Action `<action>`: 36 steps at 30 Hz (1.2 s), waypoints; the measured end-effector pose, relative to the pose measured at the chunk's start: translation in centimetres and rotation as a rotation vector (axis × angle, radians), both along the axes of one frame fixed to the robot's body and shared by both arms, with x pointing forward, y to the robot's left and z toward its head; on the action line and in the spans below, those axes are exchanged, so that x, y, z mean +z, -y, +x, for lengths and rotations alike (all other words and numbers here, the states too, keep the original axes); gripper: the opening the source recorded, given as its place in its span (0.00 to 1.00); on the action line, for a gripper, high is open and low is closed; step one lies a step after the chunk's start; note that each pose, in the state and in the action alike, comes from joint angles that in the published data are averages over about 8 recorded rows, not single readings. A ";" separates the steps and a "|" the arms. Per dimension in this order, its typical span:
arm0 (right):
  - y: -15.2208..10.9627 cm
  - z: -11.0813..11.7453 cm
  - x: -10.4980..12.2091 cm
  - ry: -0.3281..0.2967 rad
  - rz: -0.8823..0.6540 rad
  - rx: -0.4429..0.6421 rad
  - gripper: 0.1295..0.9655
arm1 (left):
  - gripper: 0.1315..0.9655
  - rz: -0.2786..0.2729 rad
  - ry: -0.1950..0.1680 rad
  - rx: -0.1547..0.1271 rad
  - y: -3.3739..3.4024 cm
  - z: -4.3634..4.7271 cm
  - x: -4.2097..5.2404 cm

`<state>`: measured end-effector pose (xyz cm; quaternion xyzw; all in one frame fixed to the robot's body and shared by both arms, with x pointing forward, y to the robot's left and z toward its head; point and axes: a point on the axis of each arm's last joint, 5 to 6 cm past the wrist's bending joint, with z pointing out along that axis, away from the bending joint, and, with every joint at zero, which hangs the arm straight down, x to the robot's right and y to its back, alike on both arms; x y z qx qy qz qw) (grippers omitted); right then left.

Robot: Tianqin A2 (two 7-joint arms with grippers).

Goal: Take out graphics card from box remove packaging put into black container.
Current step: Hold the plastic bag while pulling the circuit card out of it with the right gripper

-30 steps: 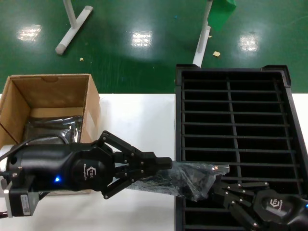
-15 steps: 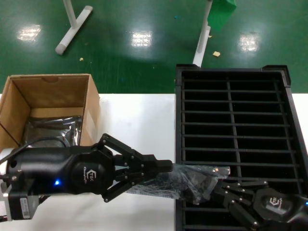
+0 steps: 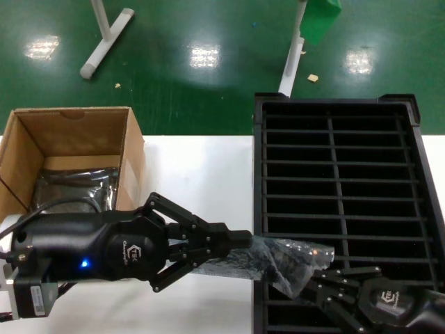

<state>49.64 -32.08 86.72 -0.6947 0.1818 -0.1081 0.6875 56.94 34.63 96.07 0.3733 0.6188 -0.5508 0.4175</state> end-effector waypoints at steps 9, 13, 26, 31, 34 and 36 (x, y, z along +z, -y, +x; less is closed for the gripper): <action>-0.3 0.1 0.1 0.030 0.000 0.003 0.10 | 0.01 -0.002 -0.013 0.000 -0.19 -0.16 -0.12; -0.4 0.2 0.2 0.037 0.001 0.006 0.15 | 0.01 -0.001 -0.022 0.001 -0.37 -0.33 -0.25; -0.9 0.2 0.6 0.046 0.009 0.023 0.34 | 0.01 0.002 -0.045 -0.005 -0.68 -0.82 -0.78; -1.1 0.0 0.6 0.047 0.013 0.029 0.31 | 0.01 -0.002 -0.047 -0.008 -0.55 -0.86 -0.85; -1.2 0.0 0.6 0.048 0.015 0.031 0.29 | 0.01 -0.006 -0.049 -0.010 -0.37 -0.85 -0.88; -1.3 -0.1 0.7 0.049 0.016 0.033 0.29 | 0.01 -0.009 -0.050 -0.012 -0.23 -0.83 -0.90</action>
